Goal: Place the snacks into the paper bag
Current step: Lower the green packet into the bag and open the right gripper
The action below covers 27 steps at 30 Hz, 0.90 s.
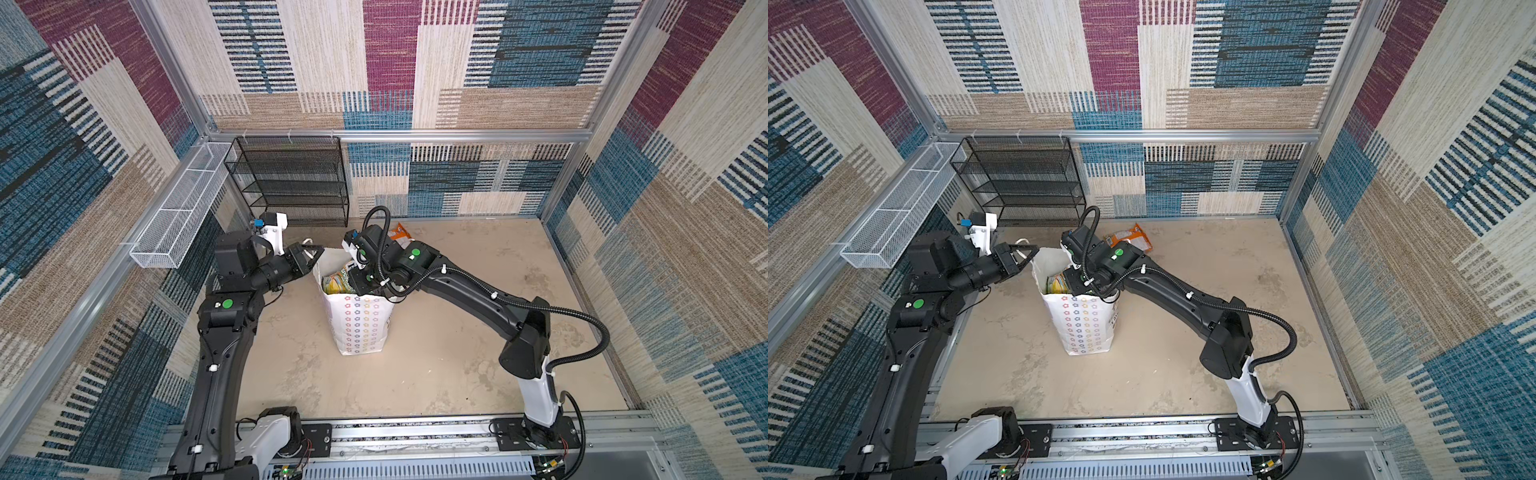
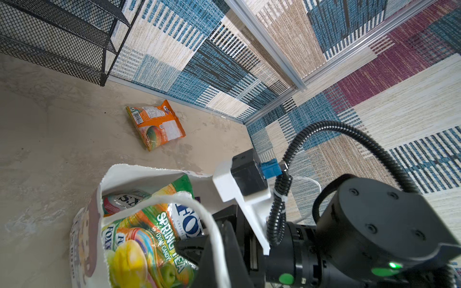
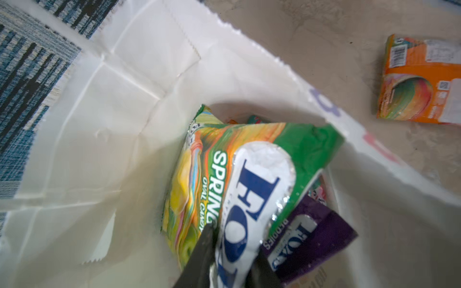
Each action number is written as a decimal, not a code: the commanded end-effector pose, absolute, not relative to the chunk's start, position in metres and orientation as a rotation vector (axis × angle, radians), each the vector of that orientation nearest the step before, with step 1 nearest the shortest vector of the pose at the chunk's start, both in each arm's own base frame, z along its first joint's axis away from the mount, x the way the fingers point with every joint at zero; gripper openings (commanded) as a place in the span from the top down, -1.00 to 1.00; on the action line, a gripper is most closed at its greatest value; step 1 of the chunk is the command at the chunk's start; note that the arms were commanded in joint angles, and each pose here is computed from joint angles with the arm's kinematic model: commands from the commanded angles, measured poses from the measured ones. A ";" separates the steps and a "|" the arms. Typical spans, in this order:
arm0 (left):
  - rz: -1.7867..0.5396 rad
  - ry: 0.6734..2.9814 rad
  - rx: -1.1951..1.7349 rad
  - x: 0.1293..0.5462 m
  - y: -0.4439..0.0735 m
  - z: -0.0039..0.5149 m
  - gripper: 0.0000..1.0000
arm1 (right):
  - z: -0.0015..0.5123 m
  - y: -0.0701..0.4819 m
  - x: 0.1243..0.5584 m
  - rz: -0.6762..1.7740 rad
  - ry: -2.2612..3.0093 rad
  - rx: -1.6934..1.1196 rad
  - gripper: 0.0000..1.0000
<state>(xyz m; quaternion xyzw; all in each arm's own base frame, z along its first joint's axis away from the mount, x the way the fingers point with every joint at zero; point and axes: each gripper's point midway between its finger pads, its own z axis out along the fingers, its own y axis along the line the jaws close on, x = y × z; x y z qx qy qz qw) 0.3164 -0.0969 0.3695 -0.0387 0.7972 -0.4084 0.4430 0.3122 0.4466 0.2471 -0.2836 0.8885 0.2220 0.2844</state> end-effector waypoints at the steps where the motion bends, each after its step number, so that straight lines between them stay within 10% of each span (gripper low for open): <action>1: -1.009 1.916 -0.059 0.320 -0.097 0.383 0.91 | 0.265 0.438 0.321 0.523 2.328 -0.687 0.40; 13: -1.012 1.918 -0.068 0.322 -0.095 0.382 0.90 | 0.310 0.459 0.311 0.617 2.205 -0.721 0.35; 27: -1.013 1.920 -0.070 0.323 -0.095 0.381 0.90 | 0.249 0.459 0.338 0.560 2.367 -0.686 0.51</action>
